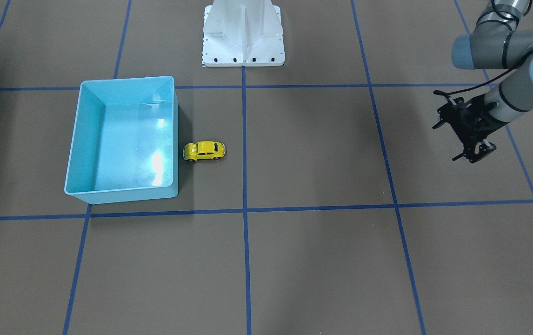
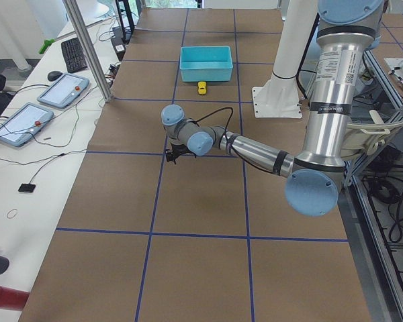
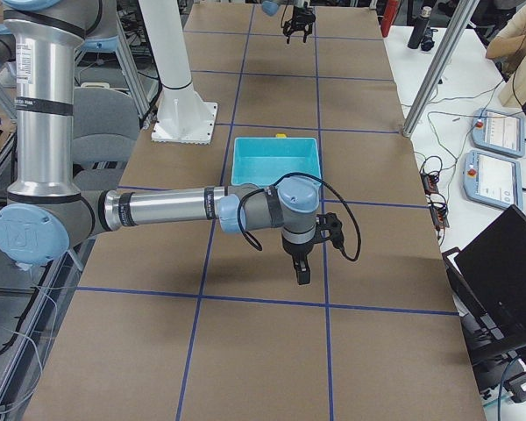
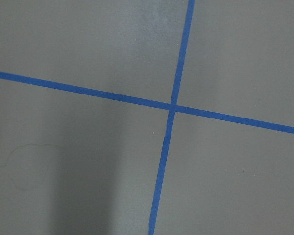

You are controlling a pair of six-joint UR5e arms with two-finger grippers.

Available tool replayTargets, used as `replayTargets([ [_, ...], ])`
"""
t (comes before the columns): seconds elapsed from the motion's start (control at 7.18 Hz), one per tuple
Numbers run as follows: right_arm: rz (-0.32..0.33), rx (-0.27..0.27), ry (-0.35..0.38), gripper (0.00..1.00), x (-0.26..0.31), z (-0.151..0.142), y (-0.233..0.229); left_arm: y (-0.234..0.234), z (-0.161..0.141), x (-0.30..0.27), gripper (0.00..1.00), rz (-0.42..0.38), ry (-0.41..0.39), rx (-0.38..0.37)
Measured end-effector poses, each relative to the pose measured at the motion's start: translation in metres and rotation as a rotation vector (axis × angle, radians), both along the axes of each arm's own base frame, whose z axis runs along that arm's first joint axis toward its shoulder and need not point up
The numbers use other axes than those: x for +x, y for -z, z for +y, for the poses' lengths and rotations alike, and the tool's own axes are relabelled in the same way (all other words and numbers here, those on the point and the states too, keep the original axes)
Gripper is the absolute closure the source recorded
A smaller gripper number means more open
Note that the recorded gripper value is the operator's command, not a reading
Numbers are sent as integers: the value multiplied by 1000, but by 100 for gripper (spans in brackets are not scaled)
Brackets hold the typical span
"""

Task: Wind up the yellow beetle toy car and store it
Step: 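Retract the left arm while the right arm reaches in over the bin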

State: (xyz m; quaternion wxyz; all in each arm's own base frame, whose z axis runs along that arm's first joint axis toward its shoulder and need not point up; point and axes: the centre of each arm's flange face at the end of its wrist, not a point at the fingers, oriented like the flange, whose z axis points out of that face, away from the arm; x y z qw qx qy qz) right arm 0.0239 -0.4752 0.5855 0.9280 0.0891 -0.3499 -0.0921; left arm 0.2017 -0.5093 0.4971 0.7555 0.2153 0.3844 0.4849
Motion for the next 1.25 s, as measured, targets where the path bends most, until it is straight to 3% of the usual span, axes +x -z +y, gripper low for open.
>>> replayTargets([
  [0.56, -7, 91, 58, 0, -30, -20, 43, -8, -35, -104, 0, -40, 329, -352],
  [0.98, -7, 189, 175, 0, -97, -40, 99, -24, -40, -181, 0, -72, 498, -458],
  [1.25, 8, 216, 268, 0, -157, -54, 171, -57, -32, -211, 0, -131, 566, -497],
])
